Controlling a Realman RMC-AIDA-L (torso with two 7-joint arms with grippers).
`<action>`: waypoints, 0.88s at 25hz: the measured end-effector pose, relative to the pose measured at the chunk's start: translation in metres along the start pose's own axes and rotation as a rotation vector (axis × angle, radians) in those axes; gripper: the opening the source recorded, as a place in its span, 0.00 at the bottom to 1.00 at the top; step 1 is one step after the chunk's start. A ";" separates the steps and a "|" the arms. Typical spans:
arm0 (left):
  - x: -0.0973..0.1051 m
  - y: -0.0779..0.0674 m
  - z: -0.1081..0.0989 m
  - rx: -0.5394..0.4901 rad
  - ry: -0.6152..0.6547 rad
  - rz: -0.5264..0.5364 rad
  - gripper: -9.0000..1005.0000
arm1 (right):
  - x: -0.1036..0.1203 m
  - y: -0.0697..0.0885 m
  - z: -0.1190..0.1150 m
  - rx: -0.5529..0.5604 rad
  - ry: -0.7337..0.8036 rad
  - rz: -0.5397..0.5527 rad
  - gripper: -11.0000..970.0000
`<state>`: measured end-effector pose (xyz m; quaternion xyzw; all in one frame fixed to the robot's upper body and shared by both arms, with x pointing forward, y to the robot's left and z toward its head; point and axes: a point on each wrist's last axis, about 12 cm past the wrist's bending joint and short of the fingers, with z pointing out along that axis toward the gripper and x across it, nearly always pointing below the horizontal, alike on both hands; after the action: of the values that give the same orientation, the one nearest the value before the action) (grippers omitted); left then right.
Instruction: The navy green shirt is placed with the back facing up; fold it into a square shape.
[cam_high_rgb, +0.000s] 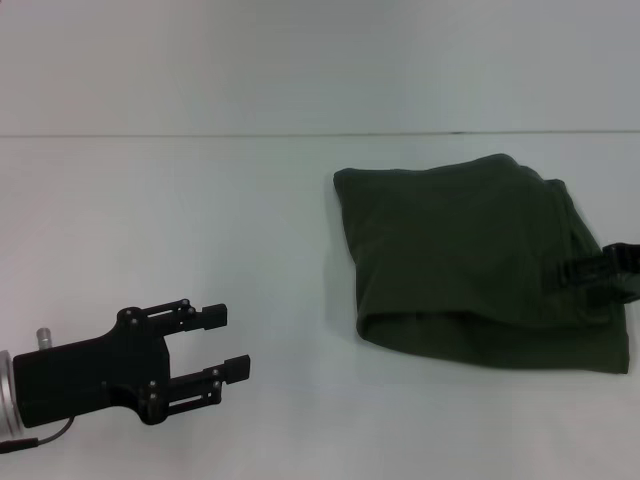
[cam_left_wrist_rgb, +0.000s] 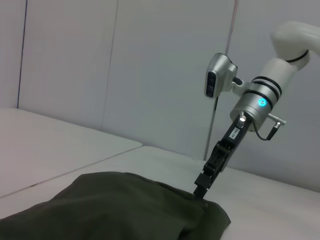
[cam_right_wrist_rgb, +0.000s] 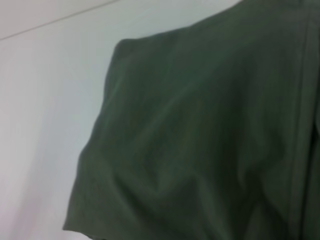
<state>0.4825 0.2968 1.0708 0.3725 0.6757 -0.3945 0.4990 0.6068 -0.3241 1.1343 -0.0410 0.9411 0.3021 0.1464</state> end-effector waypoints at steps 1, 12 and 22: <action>0.000 0.000 0.000 0.000 0.000 0.000 0.67 | 0.001 -0.001 0.000 0.007 0.002 0.002 0.91; 0.000 0.000 0.001 0.001 -0.002 -0.005 0.67 | 0.003 -0.012 0.006 0.071 -0.009 0.006 0.91; -0.001 0.001 0.002 0.001 -0.005 -0.005 0.67 | -0.001 -0.004 0.009 0.054 -0.006 -0.016 0.91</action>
<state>0.4845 0.2951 1.0712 0.3700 0.6753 -0.3971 0.4994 0.6107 -0.3226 1.1253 -0.0436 0.9481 0.2753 0.1527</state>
